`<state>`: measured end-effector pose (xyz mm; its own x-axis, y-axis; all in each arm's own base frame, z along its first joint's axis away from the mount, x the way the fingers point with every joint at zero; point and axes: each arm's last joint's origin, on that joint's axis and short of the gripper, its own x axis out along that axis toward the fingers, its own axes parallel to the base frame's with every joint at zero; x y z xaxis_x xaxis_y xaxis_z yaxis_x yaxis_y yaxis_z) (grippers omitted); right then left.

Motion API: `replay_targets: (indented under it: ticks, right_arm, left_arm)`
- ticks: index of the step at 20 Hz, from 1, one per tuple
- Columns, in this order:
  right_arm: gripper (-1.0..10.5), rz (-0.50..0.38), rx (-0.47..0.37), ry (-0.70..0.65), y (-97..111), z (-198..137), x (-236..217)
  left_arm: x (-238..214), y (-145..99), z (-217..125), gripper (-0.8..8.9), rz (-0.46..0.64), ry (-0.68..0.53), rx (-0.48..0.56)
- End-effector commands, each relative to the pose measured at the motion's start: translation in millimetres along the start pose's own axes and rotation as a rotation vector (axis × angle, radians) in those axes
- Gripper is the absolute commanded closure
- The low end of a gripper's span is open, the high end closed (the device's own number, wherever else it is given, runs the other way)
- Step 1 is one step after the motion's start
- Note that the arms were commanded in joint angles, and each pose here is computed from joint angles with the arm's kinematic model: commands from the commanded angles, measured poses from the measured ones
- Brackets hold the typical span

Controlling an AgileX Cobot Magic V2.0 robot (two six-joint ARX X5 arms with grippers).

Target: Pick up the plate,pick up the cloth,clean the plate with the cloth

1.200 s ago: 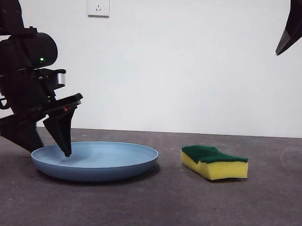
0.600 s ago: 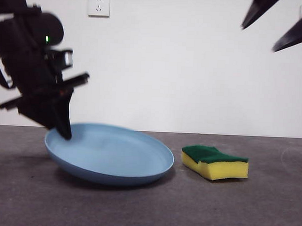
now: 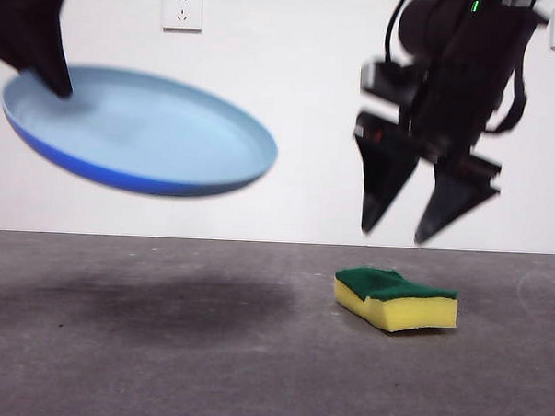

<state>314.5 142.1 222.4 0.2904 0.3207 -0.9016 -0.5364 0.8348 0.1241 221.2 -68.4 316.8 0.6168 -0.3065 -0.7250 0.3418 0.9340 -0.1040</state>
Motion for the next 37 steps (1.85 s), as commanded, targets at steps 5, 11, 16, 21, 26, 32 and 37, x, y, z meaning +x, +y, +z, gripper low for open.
replay_targets:
  ticks: [5,11,16,21,26,32,37]
  right_arm:
    - [5.8,0.008,0.008,0.101,-6.4,-4.5,36.4]
    - [6.7,0.017,0.014,0.14,-7.9,-7.3,50.5]
    - [8.0,0.028,0.0,0.177,-3.0,-9.7,63.1]
    - [9.6,0.036,-0.033,0.191,9.4,-9.8,66.8]
    - [9.6,0.05,-0.058,0.071,36.9,-1.4,21.6]
    - [9.6,0.111,-0.134,-0.255,84.9,-2.4,-78.6]
    - [9.6,0.156,-0.14,-0.317,103.9,-1.2,-85.2]
  left_arm:
    - [-23.5,-3.5,-8.1,8.21,-0.006,-0.034,0.015]
    - [-23.4,-3.4,-9.7,8.21,-0.006,-0.017,0.013]
    - [-23.4,-3.4,-9.7,8.21,-0.006,-0.017,0.013]
    - [-22.8,-3.4,-9.2,8.21,-0.005,-0.019,0.014]
    - [-14.0,-1.0,-4.8,8.21,0.046,-0.025,0.006]
    - [18.3,-1.7,1.3,8.21,0.051,0.028,-0.021]
    - [23.8,-39.7,1.5,8.21,-0.053,0.013,0.045]
